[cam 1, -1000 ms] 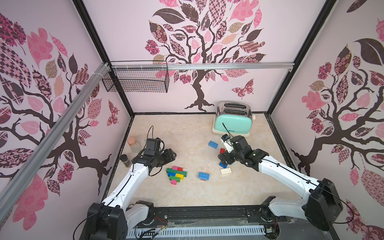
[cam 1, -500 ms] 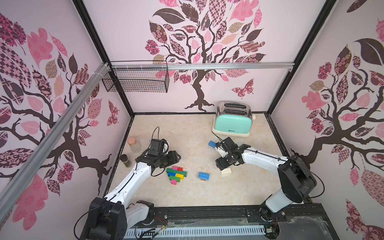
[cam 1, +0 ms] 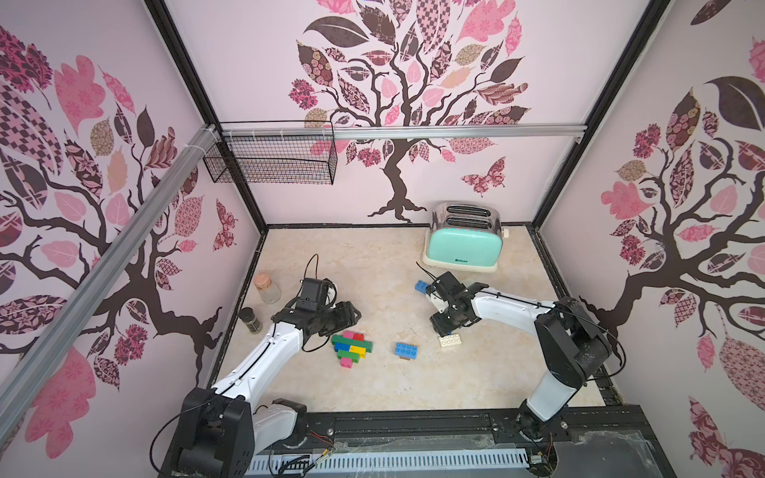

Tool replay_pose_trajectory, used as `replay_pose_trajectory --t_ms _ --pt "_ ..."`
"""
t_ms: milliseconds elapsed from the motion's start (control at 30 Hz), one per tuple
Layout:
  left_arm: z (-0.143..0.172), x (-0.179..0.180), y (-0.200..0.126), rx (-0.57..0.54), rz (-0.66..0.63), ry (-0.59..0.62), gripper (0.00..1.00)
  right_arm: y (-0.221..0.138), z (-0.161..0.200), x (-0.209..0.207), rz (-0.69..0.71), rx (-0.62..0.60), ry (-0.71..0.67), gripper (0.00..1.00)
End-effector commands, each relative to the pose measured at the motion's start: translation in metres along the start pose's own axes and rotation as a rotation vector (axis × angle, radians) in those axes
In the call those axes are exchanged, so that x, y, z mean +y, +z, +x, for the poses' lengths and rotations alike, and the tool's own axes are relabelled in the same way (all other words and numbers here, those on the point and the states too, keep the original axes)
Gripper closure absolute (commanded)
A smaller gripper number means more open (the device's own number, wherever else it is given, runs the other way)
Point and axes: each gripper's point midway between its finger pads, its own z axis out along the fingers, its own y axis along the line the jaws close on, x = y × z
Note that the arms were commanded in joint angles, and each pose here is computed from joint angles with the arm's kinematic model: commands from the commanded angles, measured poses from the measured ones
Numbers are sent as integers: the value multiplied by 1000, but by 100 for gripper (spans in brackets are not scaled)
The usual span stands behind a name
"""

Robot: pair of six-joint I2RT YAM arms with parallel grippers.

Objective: Assemble a heart with lego
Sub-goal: Pick up the lego brick from the center of the board.

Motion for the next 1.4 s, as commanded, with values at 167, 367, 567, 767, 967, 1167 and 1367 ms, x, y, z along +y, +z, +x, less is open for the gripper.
replay_pose_trajectory --t_ms 167,367,567,767,967,1167,1367 --pt "1 2 4 2 -3 5 36 -5 -3 3 -25 10 -8 50" --pt "1 2 5 2 -3 2 36 -4 -6 6 -40 9 -14 52" --pt "2 3 5 4 -6 3 36 -3 -8 8 -50 5 -17 56" --pt "2 3 6 5 -7 1 36 -2 -8 9 -56 7 -26 60" --pt "4 5 7 13 -10 0 36 3 -8 7 -40 19 -32 59" --pt "4 5 7 13 -11 1 36 1 -11 8 -34 5 -36 61" --pt "6 6 7 21 -11 2 36 -3 -14 8 -29 -7 -48 65"
